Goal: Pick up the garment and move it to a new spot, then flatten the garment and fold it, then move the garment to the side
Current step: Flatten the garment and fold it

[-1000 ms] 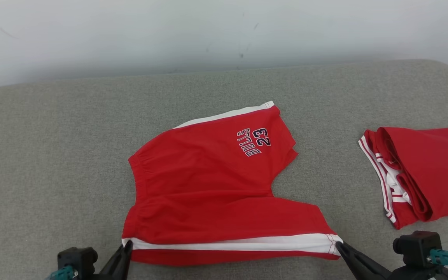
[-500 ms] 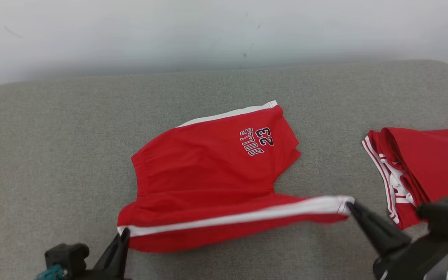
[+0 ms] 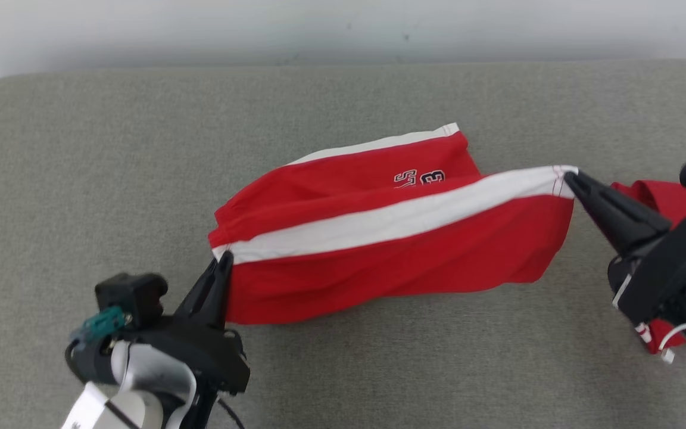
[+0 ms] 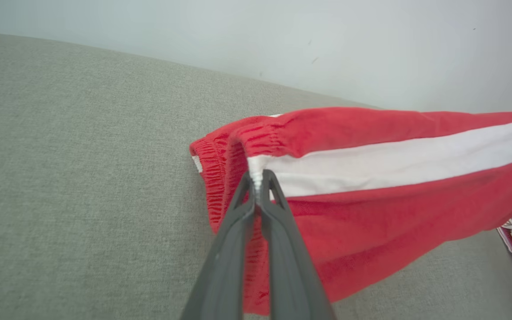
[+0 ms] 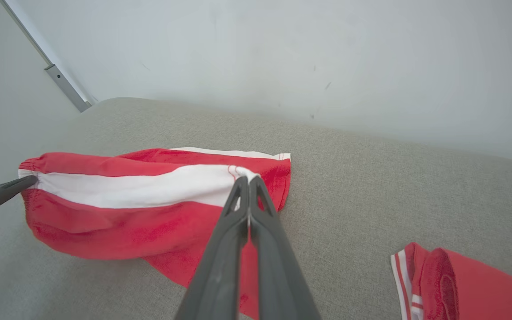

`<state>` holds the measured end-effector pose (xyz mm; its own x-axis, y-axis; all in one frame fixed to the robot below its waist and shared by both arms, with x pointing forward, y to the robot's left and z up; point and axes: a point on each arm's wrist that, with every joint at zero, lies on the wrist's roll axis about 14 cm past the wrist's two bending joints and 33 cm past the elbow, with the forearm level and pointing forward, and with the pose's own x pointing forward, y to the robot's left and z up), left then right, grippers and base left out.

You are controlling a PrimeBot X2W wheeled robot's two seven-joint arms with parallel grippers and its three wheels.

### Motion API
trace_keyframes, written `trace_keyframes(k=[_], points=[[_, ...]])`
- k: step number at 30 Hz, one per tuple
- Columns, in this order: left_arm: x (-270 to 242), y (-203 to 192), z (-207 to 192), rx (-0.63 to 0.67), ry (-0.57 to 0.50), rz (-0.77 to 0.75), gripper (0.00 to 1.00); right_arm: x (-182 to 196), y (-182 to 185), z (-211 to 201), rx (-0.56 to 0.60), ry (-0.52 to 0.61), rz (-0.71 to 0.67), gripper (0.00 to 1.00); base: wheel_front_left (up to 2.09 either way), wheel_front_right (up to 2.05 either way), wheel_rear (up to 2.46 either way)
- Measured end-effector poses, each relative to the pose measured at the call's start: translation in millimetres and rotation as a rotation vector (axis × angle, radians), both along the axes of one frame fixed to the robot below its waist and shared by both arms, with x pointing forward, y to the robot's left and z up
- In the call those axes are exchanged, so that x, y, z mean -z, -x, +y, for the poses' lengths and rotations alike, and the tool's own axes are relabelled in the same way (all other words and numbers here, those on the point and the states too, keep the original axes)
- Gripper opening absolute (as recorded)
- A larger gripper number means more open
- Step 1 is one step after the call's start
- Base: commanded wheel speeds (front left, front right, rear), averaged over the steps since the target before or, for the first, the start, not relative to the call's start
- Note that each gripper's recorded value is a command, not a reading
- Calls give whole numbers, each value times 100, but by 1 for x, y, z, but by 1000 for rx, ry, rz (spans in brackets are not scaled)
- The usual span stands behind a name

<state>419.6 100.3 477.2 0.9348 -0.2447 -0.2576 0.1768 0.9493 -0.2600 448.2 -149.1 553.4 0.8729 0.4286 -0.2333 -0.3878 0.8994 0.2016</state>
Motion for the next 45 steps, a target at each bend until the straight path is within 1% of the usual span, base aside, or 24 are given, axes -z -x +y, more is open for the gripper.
trace_keyframes(k=[11, 17, 26, 32, 37, 38, 39, 40, 41, 42, 43, 45], points=[[-8, -47, 15, -56, -29, -19, 0, 18, -65, 26, -71, 5, 56, 0, 0, 0, 0], [9, -60, 23, -71, -66, 31, 0, 36, -95, 35, -82, 16, 90, 0, 0, 0, 0], [23, -77, 25, -65, -117, 61, 0, 68, -121, 44, -85, 50, 134, 0, 0, 0, 0], [27, -87, 28, -69, -146, 56, 0, 69, -139, 55, -86, 49, 99, 0, 0, 0, 0], [32, -92, 29, -69, -162, 60, 0, 81, -147, 60, -77, 56, 105, 0, 0, 0, 0], [34, -91, 29, -67, -165, 62, 1, 83, -147, 60, -76, 59, 107, 0, 0, 0, 0], [37, -91, 28, -63, -170, 68, 4, 86, -147, 60, -74, 61, 111, 0, 0, 0, 0], [39, -90, 28, -59, -174, 74, 11, 89, -147, 60, -72, 63, 115, 0, 0, 0, 0], [39, -91, 27, -57, -176, 72, 29, 91, -147, 59, -69, 65, 117, 18, 0, 0, 0], [39, -92, 27, -55, -179, 69, 44, 93, -147, 60, -68, 62, 115, 100, 0, 0, 0], [39, -92, 27, -55, -180, 70, 100, 92, -148, 62, -67, 57, 109, 100, 0, 0, 0], [42, -91, 27, -56, -182, 69, 100, 88, -151, 65, -66, 50, 88, 100, 0, 0, 0]])
